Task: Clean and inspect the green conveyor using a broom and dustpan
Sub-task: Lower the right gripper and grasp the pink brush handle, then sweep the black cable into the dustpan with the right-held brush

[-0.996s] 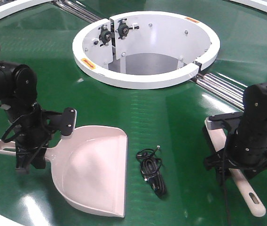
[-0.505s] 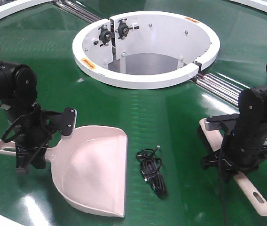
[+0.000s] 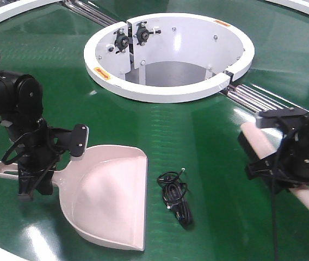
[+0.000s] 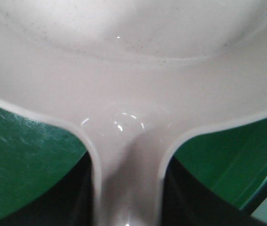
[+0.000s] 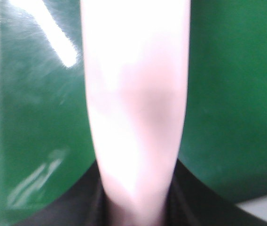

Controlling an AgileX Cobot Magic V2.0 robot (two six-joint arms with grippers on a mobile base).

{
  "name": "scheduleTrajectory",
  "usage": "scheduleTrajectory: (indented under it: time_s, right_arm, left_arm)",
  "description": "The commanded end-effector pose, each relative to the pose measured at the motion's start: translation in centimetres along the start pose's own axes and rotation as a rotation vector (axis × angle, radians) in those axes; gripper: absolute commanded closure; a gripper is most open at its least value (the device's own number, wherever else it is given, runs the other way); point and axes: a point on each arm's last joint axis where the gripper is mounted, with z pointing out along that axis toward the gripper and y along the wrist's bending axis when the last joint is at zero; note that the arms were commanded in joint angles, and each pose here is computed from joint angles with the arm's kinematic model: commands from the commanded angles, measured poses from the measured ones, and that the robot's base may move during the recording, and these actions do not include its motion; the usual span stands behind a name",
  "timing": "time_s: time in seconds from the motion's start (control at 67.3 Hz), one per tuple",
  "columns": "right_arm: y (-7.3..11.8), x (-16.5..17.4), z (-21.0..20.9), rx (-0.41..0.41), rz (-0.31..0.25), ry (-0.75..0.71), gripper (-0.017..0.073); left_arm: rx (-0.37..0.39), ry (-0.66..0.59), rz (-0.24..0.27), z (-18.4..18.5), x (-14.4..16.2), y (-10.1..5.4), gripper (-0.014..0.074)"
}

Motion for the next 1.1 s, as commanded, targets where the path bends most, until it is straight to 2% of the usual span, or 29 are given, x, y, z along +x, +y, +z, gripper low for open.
scheduleTrajectory:
  time_s: [0.0, 0.163, 0.297, 0.431, 0.594, 0.728, 0.921, 1.085]
  right_arm:
    - [-0.1, 1.2, -3.2, -0.006, 0.015, -0.079, 0.0564]
    - [-0.1, 3.1, -5.4, -0.029, 0.076, -0.092, 0.0564]
    - [1.5, 4.7, -5.4, -0.037, 0.063, -0.063, 0.0564]
    - [4.3, 5.8, -4.2, -0.068, 0.038, -0.071, 0.0564]
    - [6.5, 5.1, -2.6, -0.079, 0.057, -0.054, 0.0564]
    - [7.9, 4.3, -0.3, -0.055, 0.027, 0.012, 0.0564]
    - [9.2, 2.5, 2.5, -0.036, 0.020, 0.062, 0.0564]
    - [10.3, 0.7, 3.2, -0.041, 0.017, 0.088, 0.0564]
  left_arm:
    - [-0.077, -0.043, -0.020, -2.3, -0.3, -0.2, 0.0601]
    - [-0.077, -0.043, -0.020, -2.3, -0.3, -0.2, 0.0601]
    - [-0.077, -0.043, -0.020, -2.3, -0.3, -0.2, 0.0601]
    - [-0.077, -0.043, -0.020, -2.3, -0.3, -0.2, 0.0601]
    - [-0.077, -0.043, -0.020, -2.3, -0.3, -0.2, 0.0601]
    - [-0.077, -0.043, -0.020, -2.3, -0.3, -0.2, 0.0601]
    - [-0.077, -0.043, -0.020, -2.3, -0.3, -0.2, 0.0601]
    - [-0.077, -0.043, -0.020, -2.3, -0.3, -0.2, 0.0601]
